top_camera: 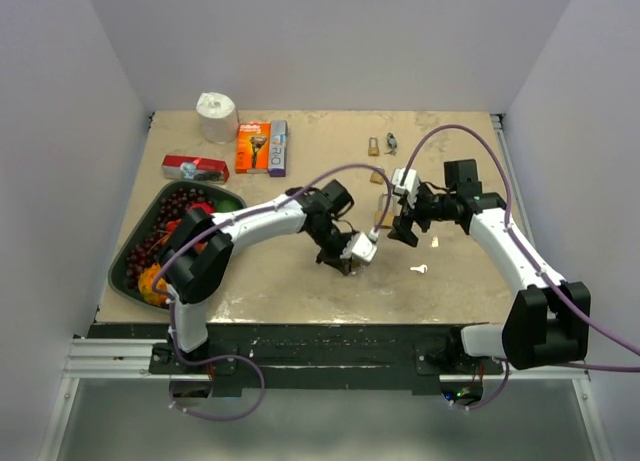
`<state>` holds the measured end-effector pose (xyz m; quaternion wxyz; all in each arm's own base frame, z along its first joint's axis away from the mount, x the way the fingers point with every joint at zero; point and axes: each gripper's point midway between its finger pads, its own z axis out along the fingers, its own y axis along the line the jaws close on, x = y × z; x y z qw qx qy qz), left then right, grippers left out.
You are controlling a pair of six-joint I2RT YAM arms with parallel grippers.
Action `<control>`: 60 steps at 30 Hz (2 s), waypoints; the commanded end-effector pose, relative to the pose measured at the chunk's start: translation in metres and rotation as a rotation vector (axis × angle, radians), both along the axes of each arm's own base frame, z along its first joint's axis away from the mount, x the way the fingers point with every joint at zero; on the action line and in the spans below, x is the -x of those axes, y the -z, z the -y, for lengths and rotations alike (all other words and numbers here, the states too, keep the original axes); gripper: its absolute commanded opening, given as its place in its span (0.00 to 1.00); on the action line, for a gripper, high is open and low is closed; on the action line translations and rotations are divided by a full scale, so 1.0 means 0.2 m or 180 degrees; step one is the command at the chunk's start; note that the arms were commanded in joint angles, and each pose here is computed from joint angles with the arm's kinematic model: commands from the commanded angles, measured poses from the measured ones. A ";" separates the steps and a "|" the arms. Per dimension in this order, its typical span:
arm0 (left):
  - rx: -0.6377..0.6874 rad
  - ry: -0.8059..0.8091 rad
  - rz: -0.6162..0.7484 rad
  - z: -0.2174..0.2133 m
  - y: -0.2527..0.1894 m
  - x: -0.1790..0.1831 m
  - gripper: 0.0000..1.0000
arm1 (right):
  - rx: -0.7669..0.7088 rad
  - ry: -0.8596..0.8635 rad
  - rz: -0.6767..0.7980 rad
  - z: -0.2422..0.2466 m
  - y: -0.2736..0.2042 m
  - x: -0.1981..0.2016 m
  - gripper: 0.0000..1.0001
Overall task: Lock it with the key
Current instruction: Adjust the lock at the center of the board, then pick up the lock from the center of the board.
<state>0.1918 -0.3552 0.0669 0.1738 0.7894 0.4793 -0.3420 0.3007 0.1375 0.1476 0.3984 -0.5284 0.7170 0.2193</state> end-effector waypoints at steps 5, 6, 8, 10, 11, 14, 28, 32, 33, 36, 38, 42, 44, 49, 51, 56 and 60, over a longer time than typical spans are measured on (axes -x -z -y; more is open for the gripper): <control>0.1141 -0.1064 -0.1183 0.09 -0.66 -0.32 0.00 | -0.0550 0.0393 -0.0105 -0.02 -0.09 -0.06 0.99; 0.1172 -0.1129 -0.1393 0.07 -0.66 -0.32 0.00 | -0.0599 0.0415 -0.0139 -0.02 -0.09 -0.05 0.99; 0.1347 -0.1445 -0.1637 0.05 -0.73 -0.44 0.00 | -0.0691 0.0480 -0.0188 -0.02 -0.07 -0.04 0.99; 0.1324 -0.1709 -0.1916 0.01 -0.71 -0.48 0.00 | -0.0720 0.0486 -0.0192 -0.03 -0.06 -0.04 0.99; 0.1456 -0.1700 -0.1832 0.02 -0.74 -0.51 0.00 | -0.0727 0.0500 -0.0220 -0.03 -0.04 -0.03 0.99; 0.1323 -0.1877 -0.1976 -0.01 -0.64 -0.54 0.00 | -0.0753 0.0509 -0.0297 -0.03 -0.01 -0.02 0.99; 0.0913 -0.1733 -0.0606 -0.25 -0.44 -0.61 0.79 | -0.0755 0.0629 -0.0444 -0.03 0.01 0.01 0.99; 0.0544 -0.1339 -0.0015 -0.29 -0.34 -0.56 0.80 | -0.0727 0.0668 -0.0438 -0.02 0.02 0.00 0.99; 0.0485 -0.1225 0.0167 -0.27 -0.33 -0.54 0.81 | -0.0729 0.0671 -0.0436 -0.02 0.01 0.00 0.99; 0.0358 -0.0989 0.0353 -0.20 -0.28 -0.47 0.82 | -0.0718 0.0703 -0.0451 -0.01 0.02 -0.01 0.99; 0.0304 -0.0900 0.0394 -0.17 -0.26 -0.43 0.82 | -0.0694 0.0732 -0.0436 -0.01 0.02 -0.02 0.99; 0.0250 -0.0928 0.0440 -0.07 -0.20 -0.42 0.79 | -0.0697 0.0758 -0.0415 0.00 0.01 -0.04 0.99; 0.0227 -0.0933 0.0438 -0.05 -0.19 -0.42 0.71 | -0.0704 0.0756 -0.0410 0.00 0.01 -0.04 0.99; 0.0022 -0.1101 0.0462 -0.04 -0.10 -0.48 0.37 | -0.0690 0.0767 -0.0367 0.00 -0.01 -0.03 0.99; -0.0052 -0.1149 0.0507 -0.06 -0.08 -0.50 0.19 | -0.0689 0.0779 -0.0367 0.01 -0.01 -0.03 0.99; -0.0005 -0.1331 0.0444 -0.06 -0.11 -0.53 0.00 | -0.0714 0.0845 -0.0262 0.01 -0.03 -0.06 0.99; 0.0336 -0.1853 -0.0345 -0.02 -0.29 -0.58 0.00 | -0.0867 0.0963 -0.0210 0.00 -0.07 -0.12 0.99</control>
